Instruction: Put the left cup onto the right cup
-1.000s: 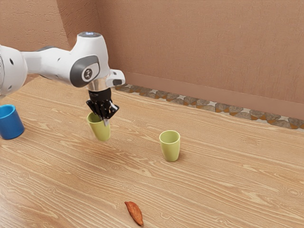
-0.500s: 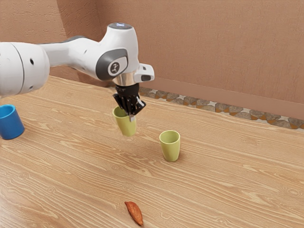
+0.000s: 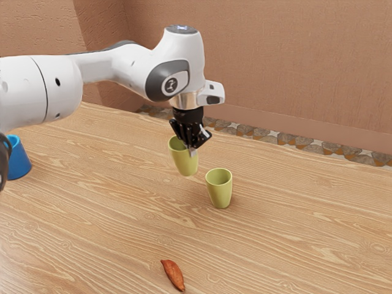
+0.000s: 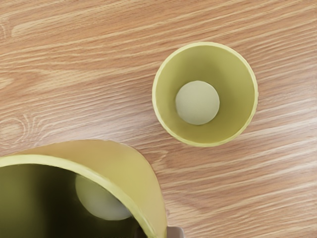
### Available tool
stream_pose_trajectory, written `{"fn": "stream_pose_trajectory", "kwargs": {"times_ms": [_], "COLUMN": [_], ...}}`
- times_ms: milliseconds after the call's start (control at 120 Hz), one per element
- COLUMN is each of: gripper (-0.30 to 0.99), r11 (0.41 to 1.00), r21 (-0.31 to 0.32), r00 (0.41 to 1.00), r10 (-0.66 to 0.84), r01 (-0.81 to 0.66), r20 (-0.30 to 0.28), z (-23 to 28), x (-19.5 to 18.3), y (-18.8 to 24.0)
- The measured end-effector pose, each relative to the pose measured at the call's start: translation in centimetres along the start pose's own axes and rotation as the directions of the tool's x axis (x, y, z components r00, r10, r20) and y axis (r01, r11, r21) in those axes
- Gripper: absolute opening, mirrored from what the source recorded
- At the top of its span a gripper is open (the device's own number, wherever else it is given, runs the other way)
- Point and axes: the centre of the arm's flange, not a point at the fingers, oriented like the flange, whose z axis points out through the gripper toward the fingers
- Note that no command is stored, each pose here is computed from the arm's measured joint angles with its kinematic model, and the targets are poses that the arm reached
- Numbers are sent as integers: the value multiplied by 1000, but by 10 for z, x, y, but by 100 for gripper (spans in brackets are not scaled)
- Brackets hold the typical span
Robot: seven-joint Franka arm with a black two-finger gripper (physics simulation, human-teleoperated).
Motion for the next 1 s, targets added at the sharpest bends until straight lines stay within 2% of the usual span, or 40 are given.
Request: {"fn": "stream_pose_trajectory", "kwargs": {"times_ms": [358,708,1000], "gripper": [-9,-9,-9], "r11": [998,998,997], "r21": [13,17,18], "r00": [998,998,997], "r10": [65,66,73], "r01": [-64,-66,-72], "r20": [-23,-9,-19], "z": [-8,4,6], "x": [14,20,30], "y": [40,46,53]}}
